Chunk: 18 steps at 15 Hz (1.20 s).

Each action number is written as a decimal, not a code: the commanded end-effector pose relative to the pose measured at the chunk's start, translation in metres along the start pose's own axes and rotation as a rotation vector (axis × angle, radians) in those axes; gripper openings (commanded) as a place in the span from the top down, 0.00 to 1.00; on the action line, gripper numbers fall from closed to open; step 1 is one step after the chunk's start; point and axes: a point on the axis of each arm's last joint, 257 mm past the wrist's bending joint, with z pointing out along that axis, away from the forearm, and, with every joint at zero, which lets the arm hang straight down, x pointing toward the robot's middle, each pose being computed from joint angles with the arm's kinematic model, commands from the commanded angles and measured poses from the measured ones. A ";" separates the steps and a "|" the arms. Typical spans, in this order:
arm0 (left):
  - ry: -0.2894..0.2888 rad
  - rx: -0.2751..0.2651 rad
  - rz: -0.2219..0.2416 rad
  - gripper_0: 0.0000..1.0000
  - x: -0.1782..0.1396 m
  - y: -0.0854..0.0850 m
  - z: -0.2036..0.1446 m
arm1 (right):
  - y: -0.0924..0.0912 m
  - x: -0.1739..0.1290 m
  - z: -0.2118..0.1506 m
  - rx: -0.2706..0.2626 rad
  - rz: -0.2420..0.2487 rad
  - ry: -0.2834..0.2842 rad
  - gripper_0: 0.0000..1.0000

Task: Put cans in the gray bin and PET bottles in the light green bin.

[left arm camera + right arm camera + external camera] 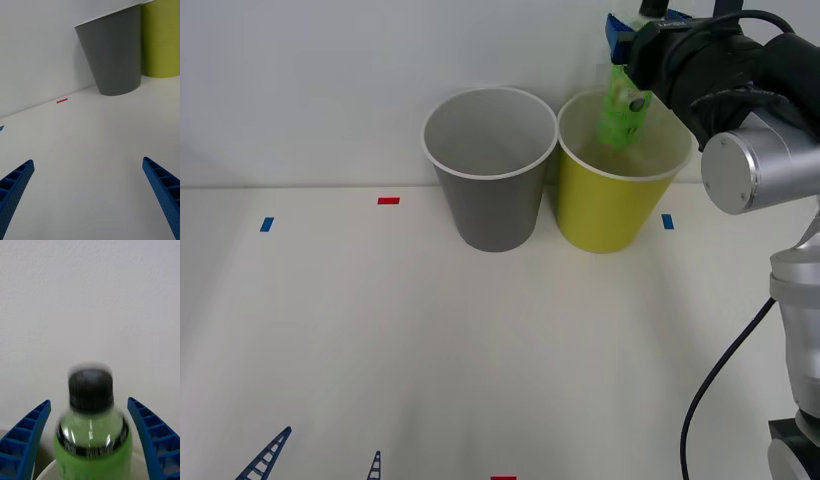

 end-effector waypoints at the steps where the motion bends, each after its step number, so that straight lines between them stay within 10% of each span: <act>1: 0.000 0.000 0.000 0.00 0.000 0.000 0.000 | 0.011 -0.013 -0.007 -0.007 -0.002 -0.036 0.00; 8: 0.000 0.000 0.000 0.00 0.000 0.000 0.000 | 0.016 -0.004 -0.107 -0.018 0.020 -0.087 0.00; 18: 0.000 0.000 0.000 0.00 0.000 0.000 0.000 | -0.017 0.082 -0.199 0.083 0.043 0.044 0.00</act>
